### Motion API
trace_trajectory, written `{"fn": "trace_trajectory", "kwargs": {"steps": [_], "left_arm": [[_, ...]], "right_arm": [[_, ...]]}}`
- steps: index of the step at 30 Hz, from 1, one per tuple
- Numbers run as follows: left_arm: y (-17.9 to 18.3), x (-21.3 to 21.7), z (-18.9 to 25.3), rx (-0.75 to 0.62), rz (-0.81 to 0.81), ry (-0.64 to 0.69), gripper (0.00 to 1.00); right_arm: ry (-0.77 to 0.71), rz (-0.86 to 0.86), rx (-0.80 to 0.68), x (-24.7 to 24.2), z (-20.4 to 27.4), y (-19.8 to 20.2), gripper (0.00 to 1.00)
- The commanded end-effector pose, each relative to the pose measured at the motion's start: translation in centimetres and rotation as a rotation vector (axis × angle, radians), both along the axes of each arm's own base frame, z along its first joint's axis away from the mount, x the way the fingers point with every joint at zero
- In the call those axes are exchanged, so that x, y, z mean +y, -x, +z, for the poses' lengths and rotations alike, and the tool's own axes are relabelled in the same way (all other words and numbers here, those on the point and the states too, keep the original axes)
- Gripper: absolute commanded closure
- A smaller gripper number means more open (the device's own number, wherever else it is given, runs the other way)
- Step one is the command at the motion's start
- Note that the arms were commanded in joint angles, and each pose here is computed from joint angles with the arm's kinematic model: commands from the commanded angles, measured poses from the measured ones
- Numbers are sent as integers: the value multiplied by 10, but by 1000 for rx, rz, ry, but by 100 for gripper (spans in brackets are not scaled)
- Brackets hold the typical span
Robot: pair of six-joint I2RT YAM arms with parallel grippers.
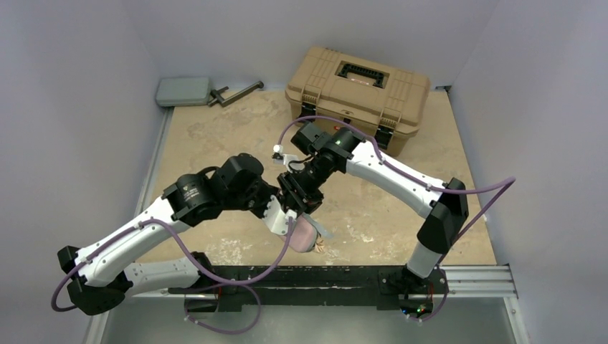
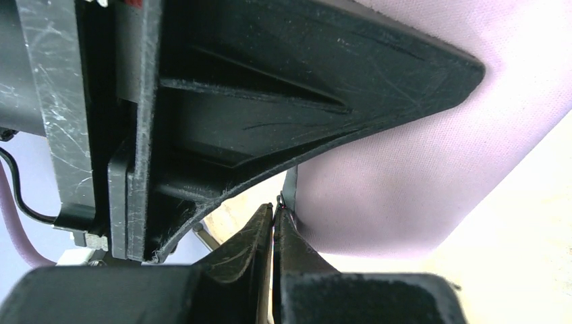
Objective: Open the umbrella
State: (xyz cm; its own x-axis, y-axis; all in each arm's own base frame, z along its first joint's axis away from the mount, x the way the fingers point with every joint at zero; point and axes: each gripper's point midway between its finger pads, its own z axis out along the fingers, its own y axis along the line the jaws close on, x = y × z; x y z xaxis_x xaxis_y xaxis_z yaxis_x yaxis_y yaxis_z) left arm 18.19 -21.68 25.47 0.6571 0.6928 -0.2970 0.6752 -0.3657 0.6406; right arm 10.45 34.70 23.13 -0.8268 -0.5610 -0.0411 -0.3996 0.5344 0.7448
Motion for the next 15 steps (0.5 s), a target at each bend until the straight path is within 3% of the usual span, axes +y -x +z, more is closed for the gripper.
{"fn": "trace_trajectory", "kwargs": {"steps": [1,7,10,13,15], "left_arm": [[-6,-23,67,-167,-50,215,100],[-5,-28,86,-161,-34,299,100],[-18,-24,90,-176,60,309,100],[-30,-12,85,-204,144,291,67],[-39,-3,82,-225,200,284,52]], "right_arm": [[-77,8,6,6,21,8,100],[-59,-25,-8,9,18,2,100],[-47,-42,-27,7,17,0,100],[-33,-62,-41,4,18,-1,100],[-24,-77,-51,2,18,-2,100]]}}
